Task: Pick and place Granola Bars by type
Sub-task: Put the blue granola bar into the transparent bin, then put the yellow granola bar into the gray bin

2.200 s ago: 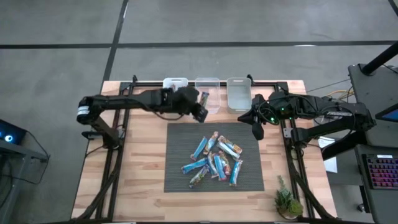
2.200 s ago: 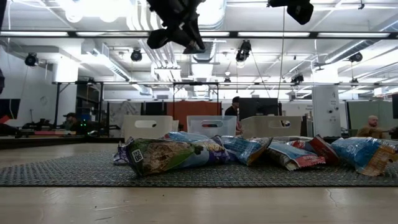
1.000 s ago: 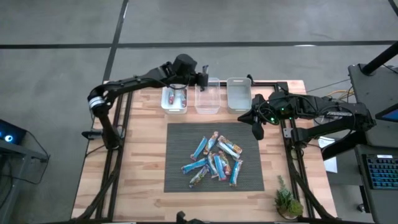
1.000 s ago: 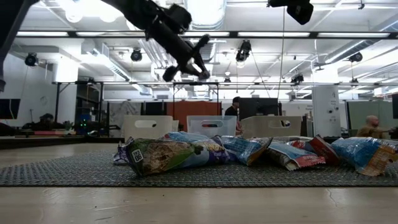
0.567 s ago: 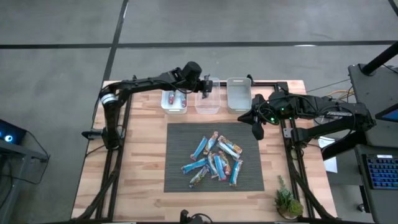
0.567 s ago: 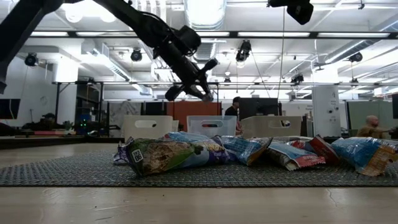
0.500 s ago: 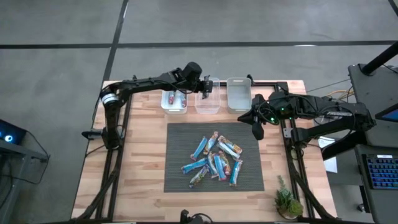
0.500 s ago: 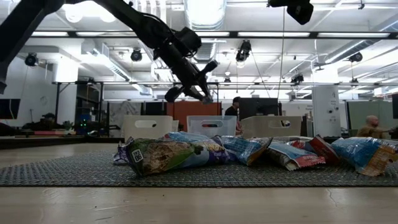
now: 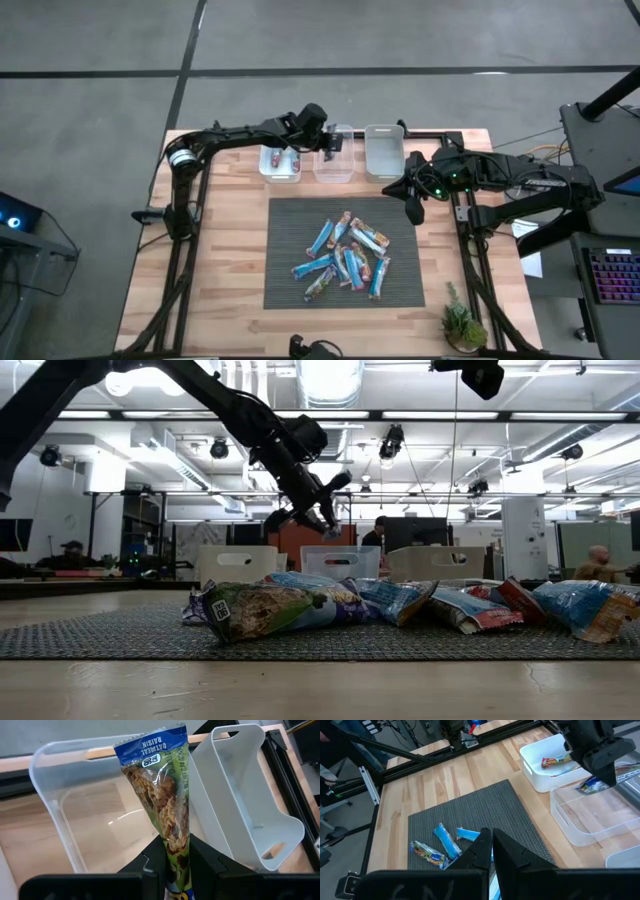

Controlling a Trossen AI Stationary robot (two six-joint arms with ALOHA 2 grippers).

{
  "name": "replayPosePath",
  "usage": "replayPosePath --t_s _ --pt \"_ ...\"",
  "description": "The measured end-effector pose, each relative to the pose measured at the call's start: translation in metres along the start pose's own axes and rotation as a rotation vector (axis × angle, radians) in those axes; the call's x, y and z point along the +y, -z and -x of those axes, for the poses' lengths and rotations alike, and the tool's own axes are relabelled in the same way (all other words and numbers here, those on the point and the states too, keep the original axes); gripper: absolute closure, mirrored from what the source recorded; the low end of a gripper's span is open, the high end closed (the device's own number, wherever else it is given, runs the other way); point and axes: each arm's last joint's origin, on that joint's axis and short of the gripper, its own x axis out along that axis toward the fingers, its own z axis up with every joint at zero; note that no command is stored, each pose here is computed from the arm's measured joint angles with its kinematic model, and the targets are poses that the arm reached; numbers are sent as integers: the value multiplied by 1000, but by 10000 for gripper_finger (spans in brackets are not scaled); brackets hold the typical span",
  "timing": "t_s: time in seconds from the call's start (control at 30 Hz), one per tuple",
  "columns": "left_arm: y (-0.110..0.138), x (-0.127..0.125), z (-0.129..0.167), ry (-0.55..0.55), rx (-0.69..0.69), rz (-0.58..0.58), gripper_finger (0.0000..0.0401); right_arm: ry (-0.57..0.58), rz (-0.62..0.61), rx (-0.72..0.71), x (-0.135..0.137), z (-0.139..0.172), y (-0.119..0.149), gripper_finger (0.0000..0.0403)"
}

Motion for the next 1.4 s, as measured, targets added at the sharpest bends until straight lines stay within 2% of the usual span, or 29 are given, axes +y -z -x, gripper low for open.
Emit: replayPosePath --t_s 0.6,1.0,1.4 --pt "0 0 0 -1 0 -24 354 -1 0 0 0 0 0 394" --pt "0 0 0 -12 -9 -28 284 -2 0 1 0 0 0 394" --pt "2 -5 5 67 54 -30 279 -2 13 1 0 0 0 394"
